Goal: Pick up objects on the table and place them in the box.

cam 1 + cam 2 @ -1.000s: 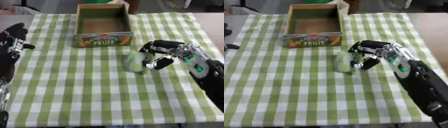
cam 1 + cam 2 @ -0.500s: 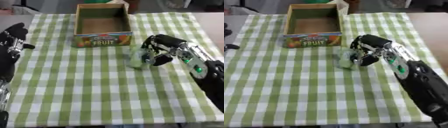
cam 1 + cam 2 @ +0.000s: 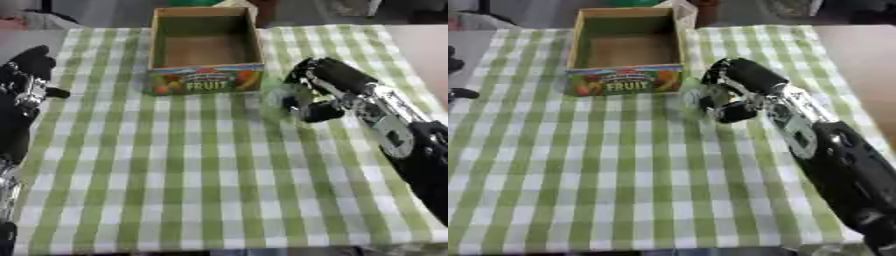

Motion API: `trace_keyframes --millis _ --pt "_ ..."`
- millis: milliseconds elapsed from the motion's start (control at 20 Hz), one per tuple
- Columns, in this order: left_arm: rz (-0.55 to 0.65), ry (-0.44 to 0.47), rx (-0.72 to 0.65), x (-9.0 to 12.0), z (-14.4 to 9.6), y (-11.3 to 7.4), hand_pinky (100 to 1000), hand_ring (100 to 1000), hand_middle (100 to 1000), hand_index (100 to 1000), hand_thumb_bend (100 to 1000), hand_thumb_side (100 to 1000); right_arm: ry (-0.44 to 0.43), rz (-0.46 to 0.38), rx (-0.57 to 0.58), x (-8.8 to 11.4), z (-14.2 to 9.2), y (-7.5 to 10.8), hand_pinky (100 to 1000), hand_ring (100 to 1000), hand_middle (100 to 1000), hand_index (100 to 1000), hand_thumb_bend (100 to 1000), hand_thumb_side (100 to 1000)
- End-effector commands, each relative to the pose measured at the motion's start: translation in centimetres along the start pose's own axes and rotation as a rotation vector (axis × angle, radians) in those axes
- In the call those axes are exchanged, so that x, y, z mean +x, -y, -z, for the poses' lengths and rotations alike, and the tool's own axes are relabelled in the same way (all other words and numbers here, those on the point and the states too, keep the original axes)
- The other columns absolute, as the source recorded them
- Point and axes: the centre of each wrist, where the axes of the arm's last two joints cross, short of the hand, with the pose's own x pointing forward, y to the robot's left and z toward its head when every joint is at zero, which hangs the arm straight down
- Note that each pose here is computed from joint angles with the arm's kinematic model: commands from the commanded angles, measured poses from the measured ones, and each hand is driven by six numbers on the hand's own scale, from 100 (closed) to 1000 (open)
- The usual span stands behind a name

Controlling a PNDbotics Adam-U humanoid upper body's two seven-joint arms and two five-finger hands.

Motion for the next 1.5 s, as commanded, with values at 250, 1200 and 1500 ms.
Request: trace_keyframes --millis 250,1200,1500 --pt "0.002 0.027 -0.014 0.7 0.3 0.0 596 889 851 691 244 479 -0.009 -0.045 -0.154 -0.7 -0.1 6.3 331 180 100 160 100 220" --pt "-0.072 0.112 -0.172 2.6 2.4 3.0 596 889 850 691 244 463 -0.374 -0.007 -0.406 -7.2 1.1 9.4 354 199 110 177 100 168" --pt "-0.096 0.14 -0.225 3.3 3.0 4.0 596 889 850 691 245 462 -0.484 0.027 -0.439 -8.5 1.3 7.1 412 263 167 225 100 198"
